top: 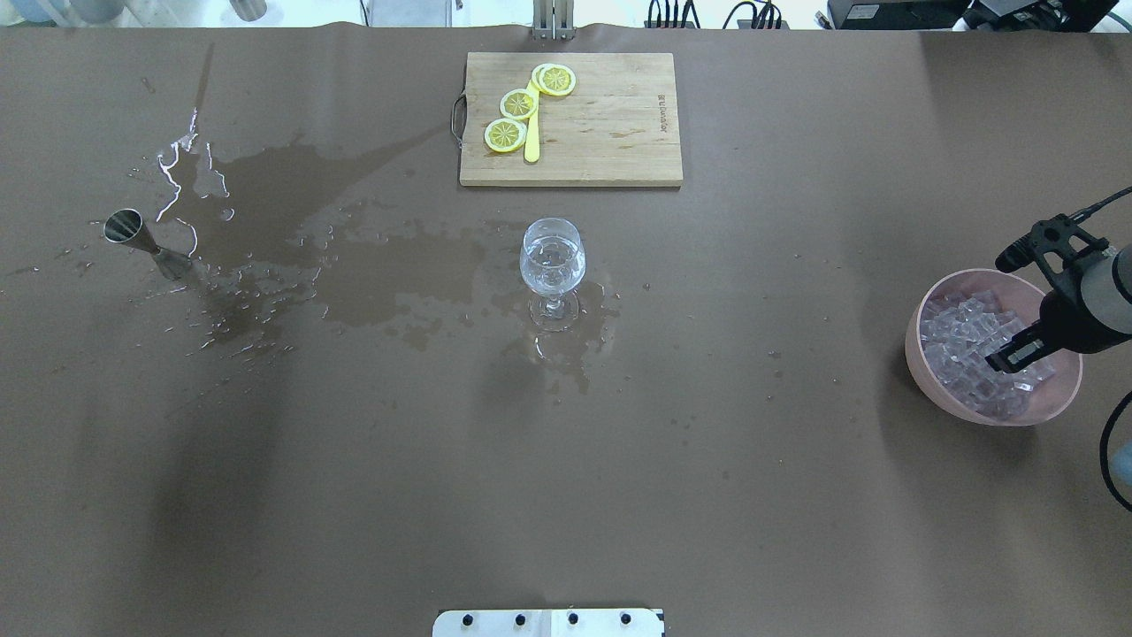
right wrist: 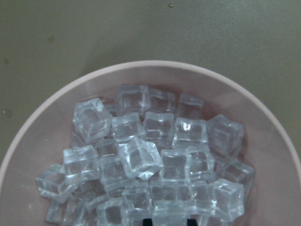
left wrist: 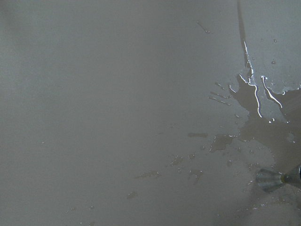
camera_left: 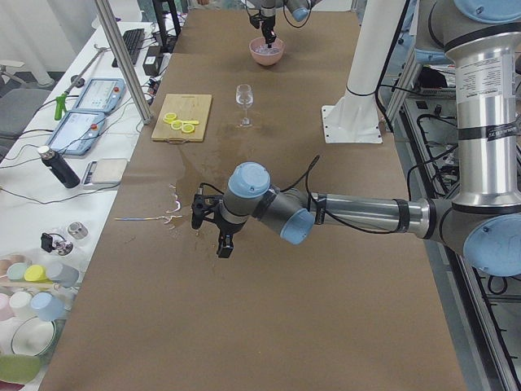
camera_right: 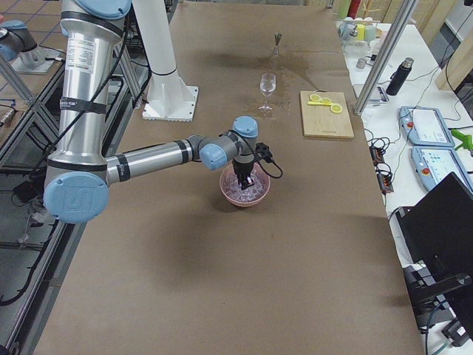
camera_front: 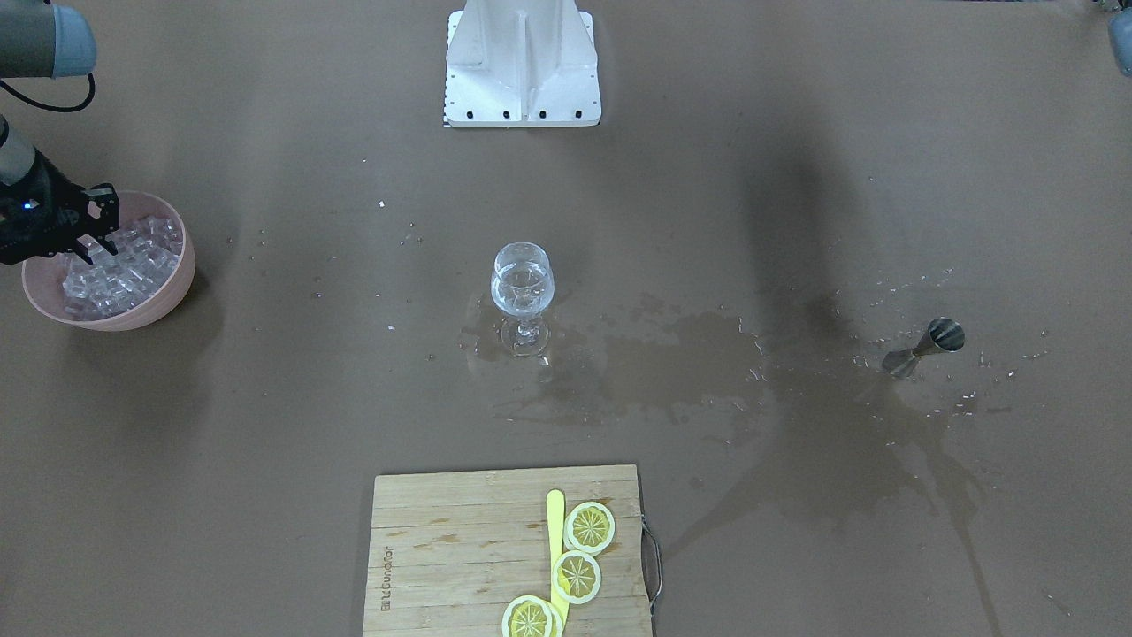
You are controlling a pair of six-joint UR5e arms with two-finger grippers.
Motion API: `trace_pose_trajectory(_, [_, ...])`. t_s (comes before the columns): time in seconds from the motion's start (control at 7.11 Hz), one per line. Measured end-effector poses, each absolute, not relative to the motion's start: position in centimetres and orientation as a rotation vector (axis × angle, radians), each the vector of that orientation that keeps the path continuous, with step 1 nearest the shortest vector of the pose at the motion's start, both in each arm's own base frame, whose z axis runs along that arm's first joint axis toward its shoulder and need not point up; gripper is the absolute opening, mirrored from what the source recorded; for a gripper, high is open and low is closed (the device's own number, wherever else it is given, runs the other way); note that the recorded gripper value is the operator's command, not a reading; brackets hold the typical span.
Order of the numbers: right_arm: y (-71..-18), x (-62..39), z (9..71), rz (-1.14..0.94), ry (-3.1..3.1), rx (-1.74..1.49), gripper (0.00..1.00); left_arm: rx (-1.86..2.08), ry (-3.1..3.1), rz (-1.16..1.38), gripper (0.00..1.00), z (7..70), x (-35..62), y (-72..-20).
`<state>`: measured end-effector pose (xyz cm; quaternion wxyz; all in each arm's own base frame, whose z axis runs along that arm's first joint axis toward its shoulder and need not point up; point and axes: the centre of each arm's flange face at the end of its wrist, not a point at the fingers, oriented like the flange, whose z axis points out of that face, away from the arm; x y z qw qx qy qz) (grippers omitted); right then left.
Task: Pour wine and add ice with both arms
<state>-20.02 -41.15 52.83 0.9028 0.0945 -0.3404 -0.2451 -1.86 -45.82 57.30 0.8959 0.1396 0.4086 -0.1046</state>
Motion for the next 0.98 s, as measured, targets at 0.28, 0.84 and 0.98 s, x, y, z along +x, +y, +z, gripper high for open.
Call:
trace_pose_trajectory(0.28, [-41.8, -18.5, 48.8, -0.490, -0.713, 0.210, 0.00, 0.291, 0.847, -0.216, 0.98, 57.2, -1.9, -45.9])
trace_pose_trajectory(0.84, [-42.9, -25.9, 32.2, -0.375, -0.839, 0.198, 0.00, 0.277, 0.856, -0.218, 0.98, 57.8, -1.9, -45.3])
trace_pose_trajectory(0.98, [-42.1, -30.4, 27.5, -0.317, -0.892, 0.171, 0.00, 0.273, 0.855, -0.219, 0.98, 58.0, -1.9, -45.2])
